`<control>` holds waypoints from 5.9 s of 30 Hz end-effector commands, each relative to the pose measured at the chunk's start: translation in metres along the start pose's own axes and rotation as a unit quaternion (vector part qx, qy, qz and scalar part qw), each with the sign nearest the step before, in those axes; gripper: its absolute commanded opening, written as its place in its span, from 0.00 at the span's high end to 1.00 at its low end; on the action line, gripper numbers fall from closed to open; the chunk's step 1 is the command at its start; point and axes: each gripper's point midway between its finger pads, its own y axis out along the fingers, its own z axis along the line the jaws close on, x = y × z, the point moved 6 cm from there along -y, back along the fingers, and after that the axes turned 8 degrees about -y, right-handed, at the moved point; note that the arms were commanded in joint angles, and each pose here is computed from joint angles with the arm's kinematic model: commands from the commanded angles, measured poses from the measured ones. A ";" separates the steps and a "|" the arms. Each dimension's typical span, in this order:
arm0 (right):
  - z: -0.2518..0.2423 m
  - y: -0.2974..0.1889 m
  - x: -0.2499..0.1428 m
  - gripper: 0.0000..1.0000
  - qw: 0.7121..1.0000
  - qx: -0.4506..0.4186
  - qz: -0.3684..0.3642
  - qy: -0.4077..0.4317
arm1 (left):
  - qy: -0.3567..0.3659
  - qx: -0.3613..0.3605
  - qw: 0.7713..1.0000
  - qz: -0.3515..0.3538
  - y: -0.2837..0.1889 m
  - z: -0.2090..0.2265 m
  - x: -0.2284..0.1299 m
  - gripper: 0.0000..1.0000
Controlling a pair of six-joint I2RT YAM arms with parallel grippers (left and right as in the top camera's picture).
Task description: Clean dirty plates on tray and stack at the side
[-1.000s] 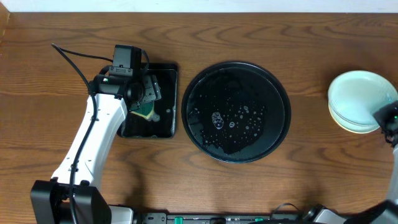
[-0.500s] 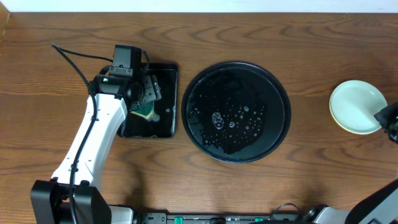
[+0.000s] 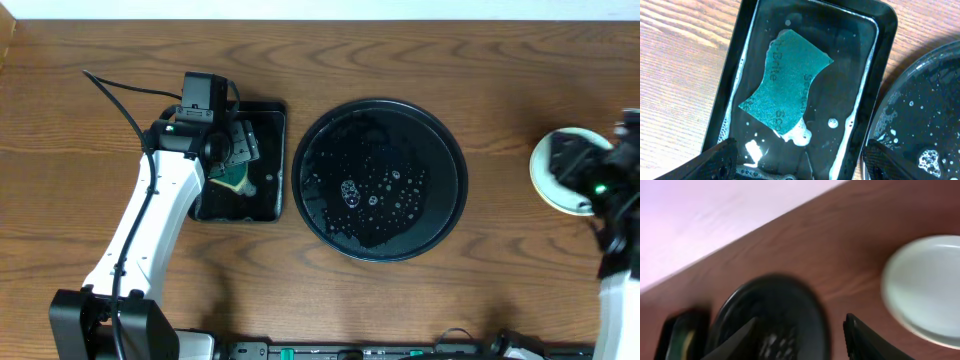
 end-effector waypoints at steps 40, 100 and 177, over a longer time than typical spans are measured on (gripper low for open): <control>0.102 -0.014 -0.058 0.01 0.965 0.172 0.109 -0.166 | 0.005 -0.001 1.000 -0.005 -0.002 -0.001 0.004 0.18; 0.037 0.015 -0.175 0.01 0.933 0.132 -0.232 -0.242 | 0.005 -0.001 1.000 -0.005 -0.002 -0.001 0.004 0.18; 0.037 0.015 -0.175 0.01 0.933 0.132 -0.232 -0.242 | -0.081 -0.184 0.877 -0.437 -0.023 0.104 -0.128 0.18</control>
